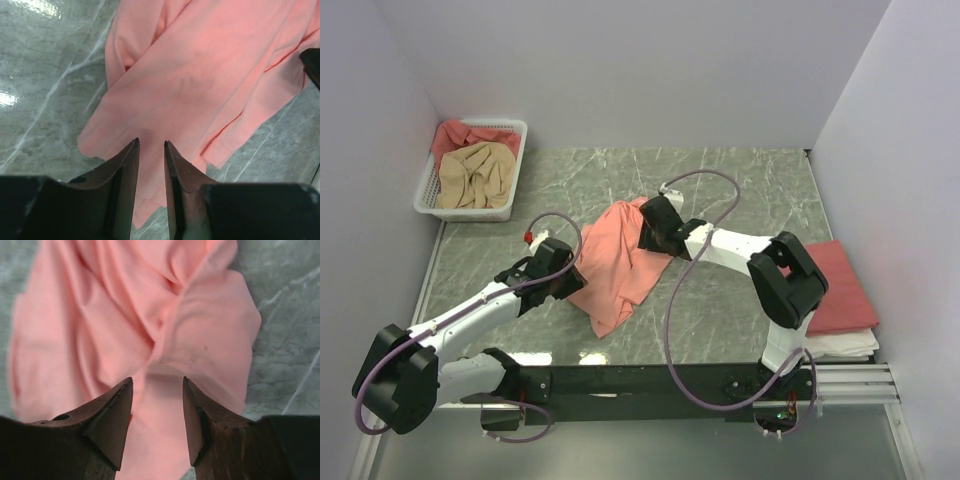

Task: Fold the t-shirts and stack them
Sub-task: Flatten the tshirt out

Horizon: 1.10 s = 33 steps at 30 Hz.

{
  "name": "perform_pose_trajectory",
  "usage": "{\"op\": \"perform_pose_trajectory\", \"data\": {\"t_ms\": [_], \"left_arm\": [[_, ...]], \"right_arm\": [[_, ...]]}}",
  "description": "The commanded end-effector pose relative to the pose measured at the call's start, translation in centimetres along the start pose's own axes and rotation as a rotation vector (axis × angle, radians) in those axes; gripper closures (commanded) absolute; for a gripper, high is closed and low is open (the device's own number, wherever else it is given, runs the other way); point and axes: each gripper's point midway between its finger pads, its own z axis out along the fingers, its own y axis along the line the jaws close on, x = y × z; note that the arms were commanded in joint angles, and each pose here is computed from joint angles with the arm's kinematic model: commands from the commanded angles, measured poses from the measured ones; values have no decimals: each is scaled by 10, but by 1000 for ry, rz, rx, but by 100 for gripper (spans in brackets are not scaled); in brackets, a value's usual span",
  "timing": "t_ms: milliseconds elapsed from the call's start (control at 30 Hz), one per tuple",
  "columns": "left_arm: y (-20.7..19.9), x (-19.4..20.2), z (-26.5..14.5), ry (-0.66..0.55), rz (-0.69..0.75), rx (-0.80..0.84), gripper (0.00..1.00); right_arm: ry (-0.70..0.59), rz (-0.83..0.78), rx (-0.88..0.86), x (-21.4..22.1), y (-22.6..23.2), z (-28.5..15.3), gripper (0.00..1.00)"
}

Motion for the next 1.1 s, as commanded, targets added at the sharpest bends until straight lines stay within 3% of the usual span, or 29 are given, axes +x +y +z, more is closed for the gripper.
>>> {"op": "perform_pose_trajectory", "data": {"t_ms": [0, 233, 300, 533, 600, 933, 1067], "left_arm": [[2, -7, -3, -40, -4, -10, 68], [14, -6, 3, -45, 5, -63, 66], [15, -4, 6, -36, 1, -68, 65], [22, 5, 16, -6, 6, -95, 65], [27, 6, 19, -6, 5, -115, 66], [43, 7, 46, 5, 29, -228, 74], [45, -19, 51, -20, -4, -257, 93]], "right_arm": [[-16, 7, 53, -9, 2, 7, 49], [-4, -8, 98, -4, -3, 20, 50], [0, -12, 100, -3, -4, 21, 55], [-38, 0, 130, -10, -25, -1, 92], [-38, 12, 121, -12, -30, -7, 99], [-100, 87, 91, -39, -68, -49, 100], [-126, 136, 102, -52, -93, -61, 100]]}}
